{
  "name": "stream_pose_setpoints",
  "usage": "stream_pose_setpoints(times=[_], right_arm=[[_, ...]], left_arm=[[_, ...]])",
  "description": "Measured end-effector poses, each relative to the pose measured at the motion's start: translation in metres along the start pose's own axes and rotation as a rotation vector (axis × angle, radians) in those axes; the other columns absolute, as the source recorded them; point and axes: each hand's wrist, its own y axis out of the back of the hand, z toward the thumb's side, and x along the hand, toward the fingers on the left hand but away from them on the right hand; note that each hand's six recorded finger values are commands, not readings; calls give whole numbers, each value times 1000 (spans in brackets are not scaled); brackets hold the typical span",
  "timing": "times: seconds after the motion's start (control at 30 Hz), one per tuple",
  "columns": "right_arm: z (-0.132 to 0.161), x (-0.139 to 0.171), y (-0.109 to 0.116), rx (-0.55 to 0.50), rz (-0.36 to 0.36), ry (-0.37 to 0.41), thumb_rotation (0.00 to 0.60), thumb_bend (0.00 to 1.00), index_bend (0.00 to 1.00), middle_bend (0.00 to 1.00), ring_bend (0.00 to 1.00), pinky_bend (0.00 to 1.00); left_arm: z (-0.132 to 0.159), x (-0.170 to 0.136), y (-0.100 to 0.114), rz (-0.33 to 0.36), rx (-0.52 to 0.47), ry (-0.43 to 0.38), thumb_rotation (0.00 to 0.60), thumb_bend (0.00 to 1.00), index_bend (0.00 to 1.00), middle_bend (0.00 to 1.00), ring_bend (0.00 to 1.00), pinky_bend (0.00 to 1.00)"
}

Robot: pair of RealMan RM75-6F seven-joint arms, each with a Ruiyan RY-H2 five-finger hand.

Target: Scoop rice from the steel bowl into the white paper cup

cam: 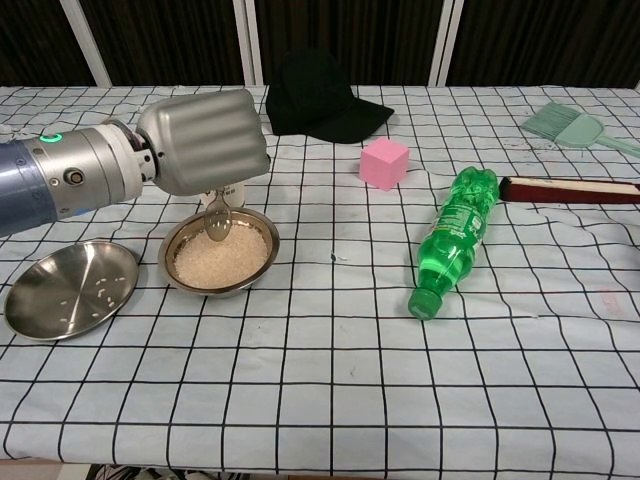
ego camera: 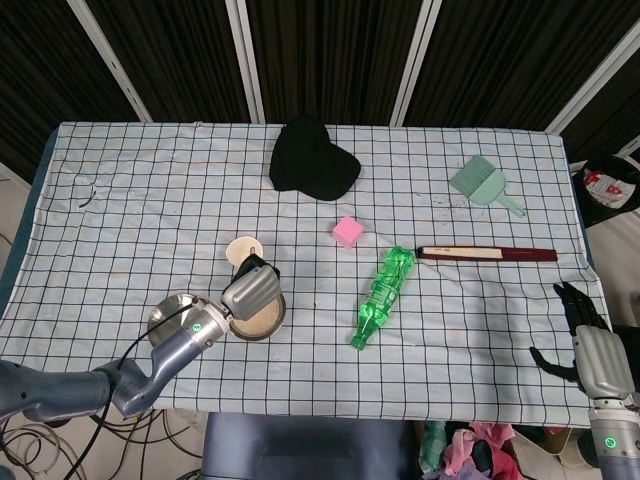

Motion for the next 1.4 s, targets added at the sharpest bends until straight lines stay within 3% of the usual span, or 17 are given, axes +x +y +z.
stream_pose_setpoints(times=[0.27, 0.63, 1.1, 1.4], right_arm=[[-1, 0, 0, -14, 2, -6, 600, 207, 0, 0, 0, 174], [0, -1, 0, -9, 2, -5, 600, 207, 0, 0, 0, 174], [0, -1, 0, -10, 0, -4, 600, 207, 0, 0, 0, 174], [0, 0, 1, -11, -1, -3, 600, 207, 0, 0, 0, 174]], left_arm=[[7, 1, 2, 80, 130, -62, 600, 479, 773, 1000, 1000, 1000], [12, -1, -20, 63, 191, -98, 600, 480, 773, 1000, 1000, 1000], [33, -3, -15, 81, 165, -128, 600, 479, 774, 1000, 1000, 1000], [42, -5, -5, 46, 59, -106, 600, 479, 775, 1000, 1000, 1000]])
